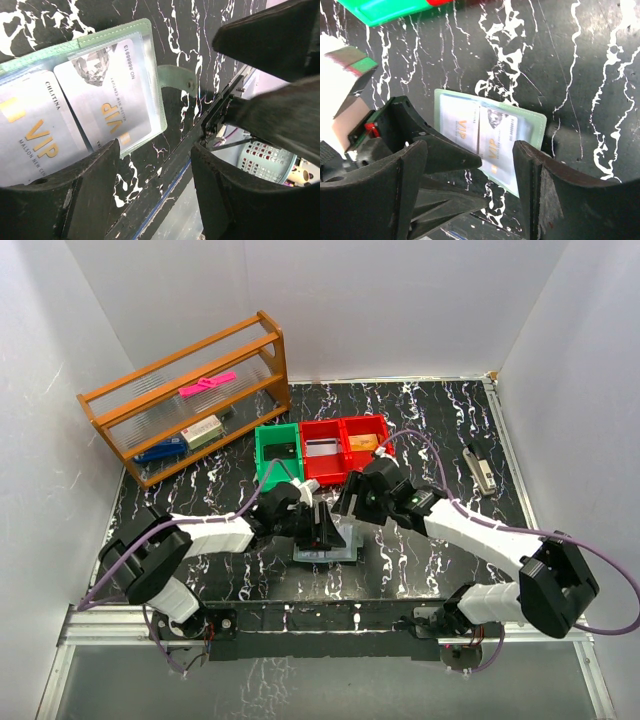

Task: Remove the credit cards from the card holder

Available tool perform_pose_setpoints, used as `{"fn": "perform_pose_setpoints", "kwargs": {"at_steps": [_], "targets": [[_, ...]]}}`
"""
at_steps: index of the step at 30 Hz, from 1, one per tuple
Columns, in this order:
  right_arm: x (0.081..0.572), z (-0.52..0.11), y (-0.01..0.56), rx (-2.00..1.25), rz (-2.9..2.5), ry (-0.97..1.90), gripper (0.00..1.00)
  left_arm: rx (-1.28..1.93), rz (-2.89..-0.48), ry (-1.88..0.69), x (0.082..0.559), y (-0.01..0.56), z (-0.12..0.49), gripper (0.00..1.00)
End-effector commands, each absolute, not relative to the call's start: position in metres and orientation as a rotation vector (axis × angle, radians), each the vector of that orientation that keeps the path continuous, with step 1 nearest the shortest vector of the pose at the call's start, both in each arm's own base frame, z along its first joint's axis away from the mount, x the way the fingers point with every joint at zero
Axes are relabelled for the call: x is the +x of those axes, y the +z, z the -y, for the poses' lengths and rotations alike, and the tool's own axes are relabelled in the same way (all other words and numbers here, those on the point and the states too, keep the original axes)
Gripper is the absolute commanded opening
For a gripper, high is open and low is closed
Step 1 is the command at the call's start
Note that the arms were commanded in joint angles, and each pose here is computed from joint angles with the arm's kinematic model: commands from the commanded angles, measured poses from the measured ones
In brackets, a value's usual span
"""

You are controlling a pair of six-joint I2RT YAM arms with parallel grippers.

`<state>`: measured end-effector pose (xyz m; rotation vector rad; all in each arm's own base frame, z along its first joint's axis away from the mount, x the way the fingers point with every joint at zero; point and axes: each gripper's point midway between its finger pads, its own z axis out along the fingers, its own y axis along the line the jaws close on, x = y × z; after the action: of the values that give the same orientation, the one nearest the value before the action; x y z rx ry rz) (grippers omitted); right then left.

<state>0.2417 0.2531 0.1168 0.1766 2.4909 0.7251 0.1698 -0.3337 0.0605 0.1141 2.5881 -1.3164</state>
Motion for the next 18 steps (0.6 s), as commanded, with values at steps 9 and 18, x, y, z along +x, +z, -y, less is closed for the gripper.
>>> {"fn": "perform_pose_setpoints", "kwargs": {"at_steps": [9,18], "targets": [[0.233,-0.286,0.116,0.115,-2.504,0.996,0.4,0.135,-2.504,-1.24,0.17,0.097,0.314,0.58],[0.228,-0.277,0.086,0.108,-2.601,0.896,0.27,-0.002,-2.465,-1.075,0.173,0.102,0.278,0.61]]}}
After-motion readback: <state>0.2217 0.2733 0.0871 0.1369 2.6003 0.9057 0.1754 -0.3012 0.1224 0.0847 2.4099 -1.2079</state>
